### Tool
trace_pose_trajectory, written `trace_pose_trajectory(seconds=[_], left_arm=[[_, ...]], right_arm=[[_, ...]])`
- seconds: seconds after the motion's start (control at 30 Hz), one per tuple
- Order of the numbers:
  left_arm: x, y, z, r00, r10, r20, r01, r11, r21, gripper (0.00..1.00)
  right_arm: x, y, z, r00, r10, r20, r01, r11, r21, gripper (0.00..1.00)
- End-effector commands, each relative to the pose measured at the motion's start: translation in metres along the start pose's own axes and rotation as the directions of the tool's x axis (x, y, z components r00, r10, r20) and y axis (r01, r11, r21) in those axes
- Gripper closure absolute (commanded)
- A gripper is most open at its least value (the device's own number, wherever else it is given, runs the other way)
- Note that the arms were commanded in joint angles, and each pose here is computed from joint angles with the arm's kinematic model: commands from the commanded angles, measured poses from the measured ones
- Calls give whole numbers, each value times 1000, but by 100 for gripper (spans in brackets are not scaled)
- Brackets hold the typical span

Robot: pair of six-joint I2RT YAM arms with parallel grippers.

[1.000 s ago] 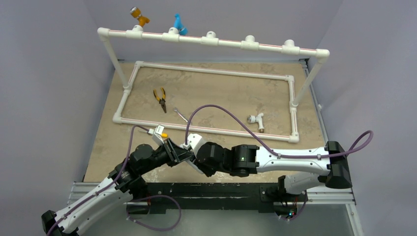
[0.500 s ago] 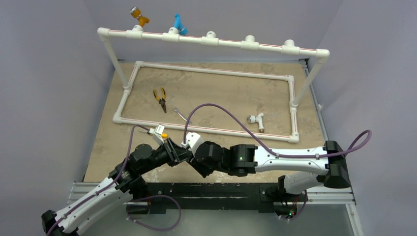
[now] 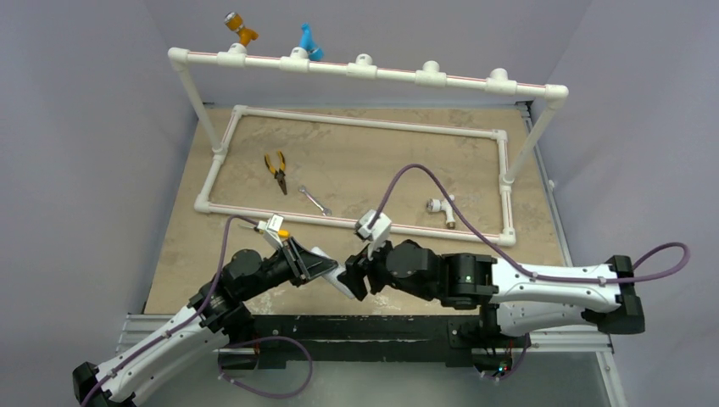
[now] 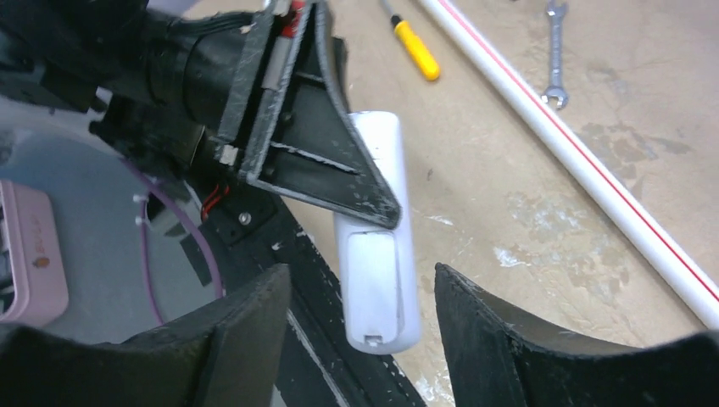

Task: Load the batteries into the remote control
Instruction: Load the battery cover into the remote control.

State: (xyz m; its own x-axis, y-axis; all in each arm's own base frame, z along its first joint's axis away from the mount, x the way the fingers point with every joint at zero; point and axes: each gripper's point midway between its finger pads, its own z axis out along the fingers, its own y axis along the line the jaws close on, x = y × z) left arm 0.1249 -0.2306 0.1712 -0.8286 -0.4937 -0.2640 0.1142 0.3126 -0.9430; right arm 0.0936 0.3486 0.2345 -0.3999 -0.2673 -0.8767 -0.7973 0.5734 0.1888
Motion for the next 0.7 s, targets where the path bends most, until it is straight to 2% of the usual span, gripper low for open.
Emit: trace_pose_trajectory(seconds=[0.0, 0.17, 0.27, 0.33, 0.43, 0.53, 0.67], left_arm=[[-6, -28, -2, 1000, -4, 24, 1, 993, 122, 100], [-8, -36, -2, 999, -5, 36, -2, 984, 175, 100], [-9, -39, -1, 999, -18, 48, 7, 978, 207, 100], [-11, -39, -2, 998, -25, 56, 12, 976, 218, 100], [-12, -40, -2, 998, -28, 62, 14, 974, 224, 100], [-11, -39, -2, 998, -27, 60, 13, 975, 220, 100], [-12, -38, -2, 998, -28, 62, 14, 976, 216, 100]], right_arm=[[-20, -30, -16, 931, 281, 233, -308, 947, 90, 36], [6, -50, -26, 789, 528, 315, -567, 823, 42, 30], [20, -43, -20, 688, 651, 320, -661, 744, -93, 22], [23, -41, -19, 591, 735, 333, -719, 667, -196, 20], [32, -45, -18, 503, 795, 338, -754, 595, -278, 18], [34, -48, -21, 459, 818, 347, -756, 564, -331, 18], [27, -48, -28, 442, 821, 361, -739, 562, -372, 18]])
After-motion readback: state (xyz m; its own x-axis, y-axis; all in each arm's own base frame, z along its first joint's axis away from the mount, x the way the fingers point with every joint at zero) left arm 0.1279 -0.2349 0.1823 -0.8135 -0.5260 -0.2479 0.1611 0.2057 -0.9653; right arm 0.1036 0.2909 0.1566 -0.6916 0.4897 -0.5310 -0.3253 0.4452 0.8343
